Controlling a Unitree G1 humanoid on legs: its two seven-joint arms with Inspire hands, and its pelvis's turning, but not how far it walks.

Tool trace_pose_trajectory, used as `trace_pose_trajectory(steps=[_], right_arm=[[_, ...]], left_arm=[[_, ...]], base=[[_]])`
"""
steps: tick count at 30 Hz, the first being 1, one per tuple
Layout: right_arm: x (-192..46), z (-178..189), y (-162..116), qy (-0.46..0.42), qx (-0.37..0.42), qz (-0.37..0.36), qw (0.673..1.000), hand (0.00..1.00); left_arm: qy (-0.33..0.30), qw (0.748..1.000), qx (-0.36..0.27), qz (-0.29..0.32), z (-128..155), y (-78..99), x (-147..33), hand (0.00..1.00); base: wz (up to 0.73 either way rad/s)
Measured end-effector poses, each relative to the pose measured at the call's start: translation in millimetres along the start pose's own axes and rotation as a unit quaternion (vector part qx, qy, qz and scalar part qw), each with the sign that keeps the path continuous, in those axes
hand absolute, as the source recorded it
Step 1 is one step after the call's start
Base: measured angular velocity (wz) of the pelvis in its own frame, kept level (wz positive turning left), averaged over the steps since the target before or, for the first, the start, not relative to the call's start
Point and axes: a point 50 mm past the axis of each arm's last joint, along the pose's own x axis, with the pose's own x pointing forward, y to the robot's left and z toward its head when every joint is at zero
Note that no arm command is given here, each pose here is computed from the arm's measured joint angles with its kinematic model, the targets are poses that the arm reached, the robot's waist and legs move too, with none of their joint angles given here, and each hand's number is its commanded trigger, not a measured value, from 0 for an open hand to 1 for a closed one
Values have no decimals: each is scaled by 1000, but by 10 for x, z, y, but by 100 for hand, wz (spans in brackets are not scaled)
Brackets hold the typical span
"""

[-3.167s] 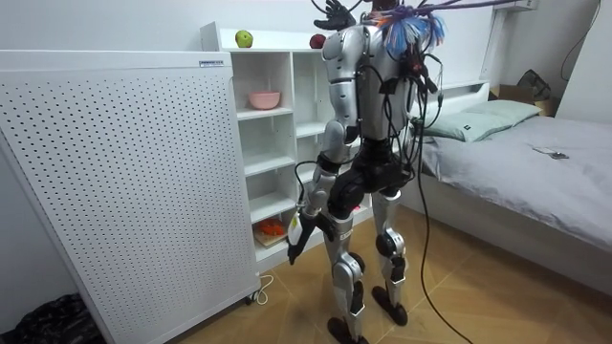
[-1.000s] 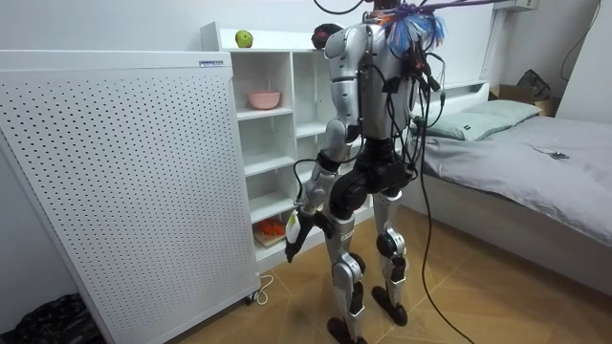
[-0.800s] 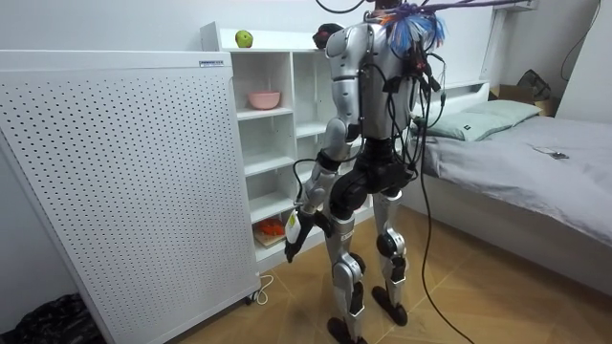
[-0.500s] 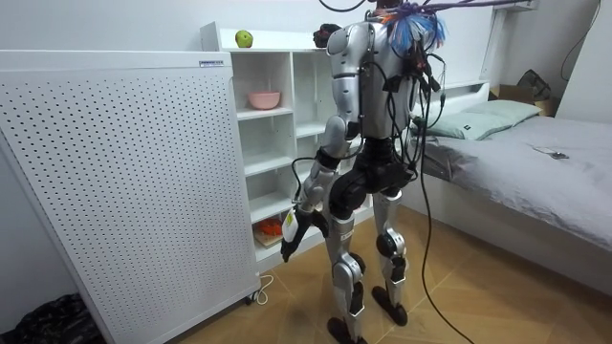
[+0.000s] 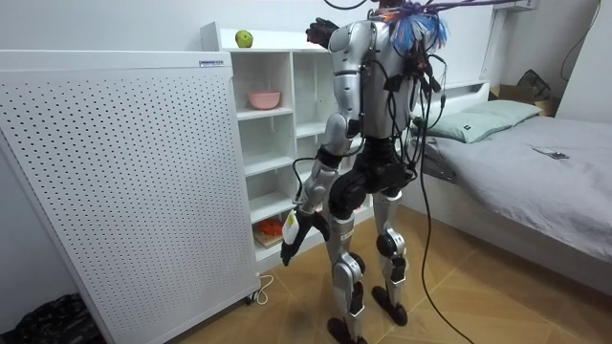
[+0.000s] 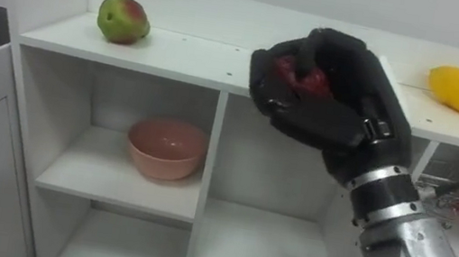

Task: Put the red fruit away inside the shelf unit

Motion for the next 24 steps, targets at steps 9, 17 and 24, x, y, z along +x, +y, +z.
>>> trace_pose_trajectory(steps=[9,17,24], right_arm=[[-268,-396,87,62,82,-6,995,100],[-692,-1357,-76,222,219,-138,940,100],[-1065,-1746,-218,265,332,-262,867,100]], left_arm=[[34,999,24,-15,-182,-141,-25,0],[1,999,38,-9,166,-110,45,0],[-5,998,68,-12,265,-156,50,0]], base=[[1],[3],[-1]])
